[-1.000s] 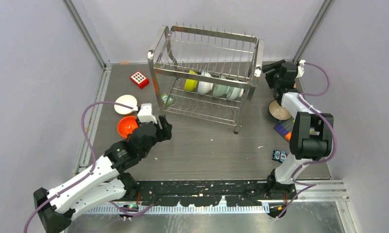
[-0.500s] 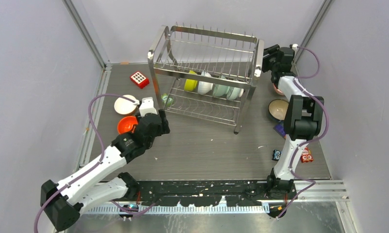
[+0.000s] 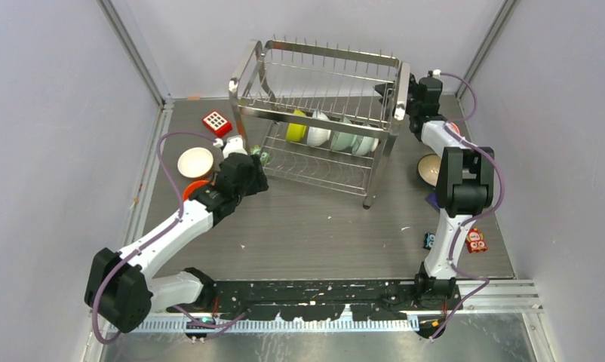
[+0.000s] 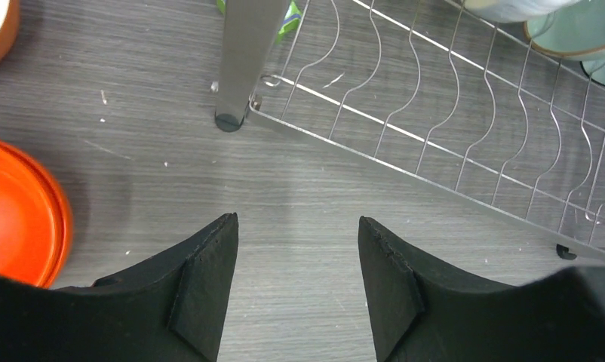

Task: Unload the bowls from the dish rack
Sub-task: Adjust the dish rack at the center of the board.

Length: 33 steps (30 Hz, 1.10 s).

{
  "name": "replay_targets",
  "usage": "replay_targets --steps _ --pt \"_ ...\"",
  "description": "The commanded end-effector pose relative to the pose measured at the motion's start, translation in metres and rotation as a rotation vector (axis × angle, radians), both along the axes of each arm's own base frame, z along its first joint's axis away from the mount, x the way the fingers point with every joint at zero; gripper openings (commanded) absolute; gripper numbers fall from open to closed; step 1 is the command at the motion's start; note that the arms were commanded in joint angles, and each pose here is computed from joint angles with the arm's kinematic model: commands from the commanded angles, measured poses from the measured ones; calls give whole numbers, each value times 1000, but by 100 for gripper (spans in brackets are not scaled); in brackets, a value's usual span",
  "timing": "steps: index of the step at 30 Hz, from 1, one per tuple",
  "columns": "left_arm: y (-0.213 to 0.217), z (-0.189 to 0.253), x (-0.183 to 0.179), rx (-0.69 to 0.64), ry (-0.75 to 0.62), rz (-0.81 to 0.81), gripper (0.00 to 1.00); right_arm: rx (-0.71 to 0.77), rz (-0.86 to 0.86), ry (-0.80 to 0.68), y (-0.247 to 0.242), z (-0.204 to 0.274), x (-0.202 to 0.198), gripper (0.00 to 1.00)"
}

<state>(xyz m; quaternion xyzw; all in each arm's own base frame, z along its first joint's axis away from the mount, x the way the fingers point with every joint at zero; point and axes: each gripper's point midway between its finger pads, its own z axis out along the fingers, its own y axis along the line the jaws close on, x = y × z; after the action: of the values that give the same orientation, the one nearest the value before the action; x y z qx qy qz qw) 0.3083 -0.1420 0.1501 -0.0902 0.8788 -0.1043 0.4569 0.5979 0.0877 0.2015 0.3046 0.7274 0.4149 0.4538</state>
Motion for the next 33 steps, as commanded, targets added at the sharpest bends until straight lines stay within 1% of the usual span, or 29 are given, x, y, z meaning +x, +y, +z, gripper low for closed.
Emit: replay_targets --steps 1,7,13,15,17,19,24,29,33 --pt "-7 28 32 -60 -81 4 61 -2 40 -50 5 25 -22 58" --pt "-5 16 54 -49 -47 25 60 -2 44 -51 6 23 -42 58" --pt "-14 12 69 -46 -31 0 59 1 49 -48 7 21 -64 58" --pt "-19 16 67 -76 -36 -23 58 -19 19 -55 1 26 -72 58" --pt "-23 21 63 -125 -70 -35 57 -43 5 -65 -3 33 -78 58" --pt "-30 29 54 -159 -105 -75 57 -56 -5 -66 -6 40 -81 59" --pt "-60 56 17 -145 -216 -219 59 -46 -4 -66 -4 47 -87 59" --pt "-101 82 -29 -241 -406 -412 62 -48 -4 -62 -4 47 -100 59" --pt "-138 102 -65 -250 -563 -599 69 -53 -8 -52 -5 45 -108 59"
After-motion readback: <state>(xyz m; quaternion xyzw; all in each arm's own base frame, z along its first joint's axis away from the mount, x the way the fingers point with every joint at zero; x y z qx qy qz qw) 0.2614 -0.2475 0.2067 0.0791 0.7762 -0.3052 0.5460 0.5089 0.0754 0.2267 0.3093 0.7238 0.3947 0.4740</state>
